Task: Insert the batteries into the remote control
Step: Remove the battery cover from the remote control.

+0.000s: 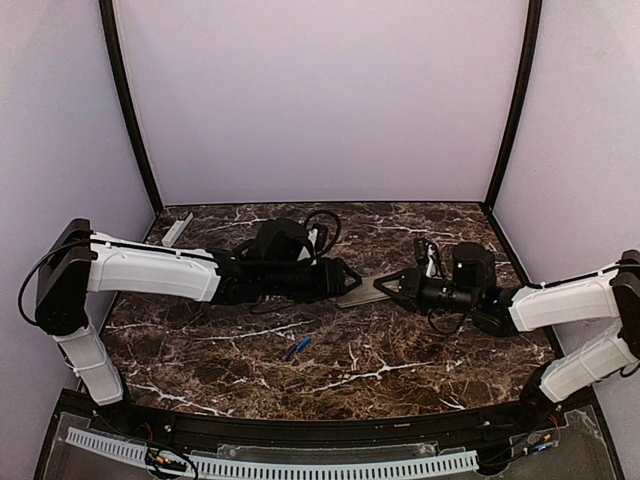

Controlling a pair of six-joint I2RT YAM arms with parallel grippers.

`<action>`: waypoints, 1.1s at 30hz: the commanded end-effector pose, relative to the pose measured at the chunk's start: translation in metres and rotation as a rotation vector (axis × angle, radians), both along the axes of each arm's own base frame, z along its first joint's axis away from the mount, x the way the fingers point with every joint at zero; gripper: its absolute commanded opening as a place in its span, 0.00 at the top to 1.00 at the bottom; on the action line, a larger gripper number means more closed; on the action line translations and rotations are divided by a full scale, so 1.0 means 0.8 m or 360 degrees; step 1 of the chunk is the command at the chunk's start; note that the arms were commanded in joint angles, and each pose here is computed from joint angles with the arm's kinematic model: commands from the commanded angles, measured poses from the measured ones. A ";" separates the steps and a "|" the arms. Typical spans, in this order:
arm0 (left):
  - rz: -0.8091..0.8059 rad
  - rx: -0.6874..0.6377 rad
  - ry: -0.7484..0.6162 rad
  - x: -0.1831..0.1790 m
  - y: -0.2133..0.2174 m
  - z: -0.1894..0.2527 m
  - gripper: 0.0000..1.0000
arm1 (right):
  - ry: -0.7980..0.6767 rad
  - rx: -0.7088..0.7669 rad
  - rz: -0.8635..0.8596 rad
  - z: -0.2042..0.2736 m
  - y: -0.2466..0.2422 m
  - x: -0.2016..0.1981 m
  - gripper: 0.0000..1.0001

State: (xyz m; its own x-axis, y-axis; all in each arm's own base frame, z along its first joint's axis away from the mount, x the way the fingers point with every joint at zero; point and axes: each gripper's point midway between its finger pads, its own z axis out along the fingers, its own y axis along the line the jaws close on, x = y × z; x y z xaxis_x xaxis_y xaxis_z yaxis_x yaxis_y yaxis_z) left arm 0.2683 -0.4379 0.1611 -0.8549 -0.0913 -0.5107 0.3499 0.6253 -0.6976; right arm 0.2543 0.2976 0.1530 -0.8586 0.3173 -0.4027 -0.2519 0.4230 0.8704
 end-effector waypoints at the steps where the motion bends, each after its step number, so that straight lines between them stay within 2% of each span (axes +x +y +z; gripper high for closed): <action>1: 0.0004 0.0005 -0.0004 0.005 -0.003 0.001 0.39 | -0.0089 0.0062 0.0036 0.021 0.012 0.004 1.00; 17: 0.0065 0.0081 0.0076 0.007 0.002 -0.021 0.41 | -0.0141 0.0127 0.0017 0.031 0.014 0.010 1.00; 23: 0.0022 -0.0010 0.0101 0.003 -0.009 -0.019 0.45 | -0.0146 0.0162 0.0050 0.031 0.020 0.009 1.00; 33: -0.0073 -0.0235 0.0004 -0.004 -0.023 0.021 0.54 | -0.0076 0.0104 0.0008 0.008 0.015 0.012 1.00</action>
